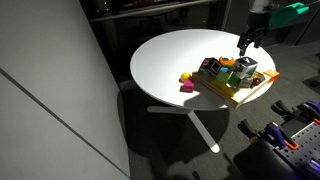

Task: Take a white and black block off the tray and put it on the table

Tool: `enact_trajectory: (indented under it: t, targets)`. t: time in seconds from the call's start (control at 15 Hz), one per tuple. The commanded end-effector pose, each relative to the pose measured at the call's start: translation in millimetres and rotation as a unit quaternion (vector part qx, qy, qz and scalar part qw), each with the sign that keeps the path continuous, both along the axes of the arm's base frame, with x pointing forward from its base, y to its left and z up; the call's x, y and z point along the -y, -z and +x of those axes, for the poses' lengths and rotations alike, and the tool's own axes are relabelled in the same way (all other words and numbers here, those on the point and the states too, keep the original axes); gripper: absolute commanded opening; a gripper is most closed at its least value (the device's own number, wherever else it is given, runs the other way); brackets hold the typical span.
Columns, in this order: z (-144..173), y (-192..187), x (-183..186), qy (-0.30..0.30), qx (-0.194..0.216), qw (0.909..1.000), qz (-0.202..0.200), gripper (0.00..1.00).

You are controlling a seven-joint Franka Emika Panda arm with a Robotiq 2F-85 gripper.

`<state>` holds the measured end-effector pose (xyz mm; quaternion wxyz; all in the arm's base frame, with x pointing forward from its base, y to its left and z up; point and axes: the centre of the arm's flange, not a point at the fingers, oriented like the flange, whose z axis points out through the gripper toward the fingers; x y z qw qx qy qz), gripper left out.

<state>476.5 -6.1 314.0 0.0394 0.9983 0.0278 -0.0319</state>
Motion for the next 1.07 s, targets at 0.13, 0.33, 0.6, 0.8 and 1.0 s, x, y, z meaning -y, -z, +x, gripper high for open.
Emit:
enact_trajectory:
  t: [0.13,0.33,0.6,0.8,1.0]
  targets:
    - [11.8,21.2,10.1,0.011,-0.018,0.9996,0.019,1.00]
    - [12.7,30.7,15.6,0.017,-0.024,0.9996,0.005,1.00]
    - [14.3,41.6,18.5,0.017,-0.024,0.9996,-0.005,1.00]
    - [16.4,50.7,19.4,0.014,-0.017,0.9996,-0.018,1.00]
    - [8.9,53.0,17.6,0.008,-0.024,0.9996,-0.009,1.00]
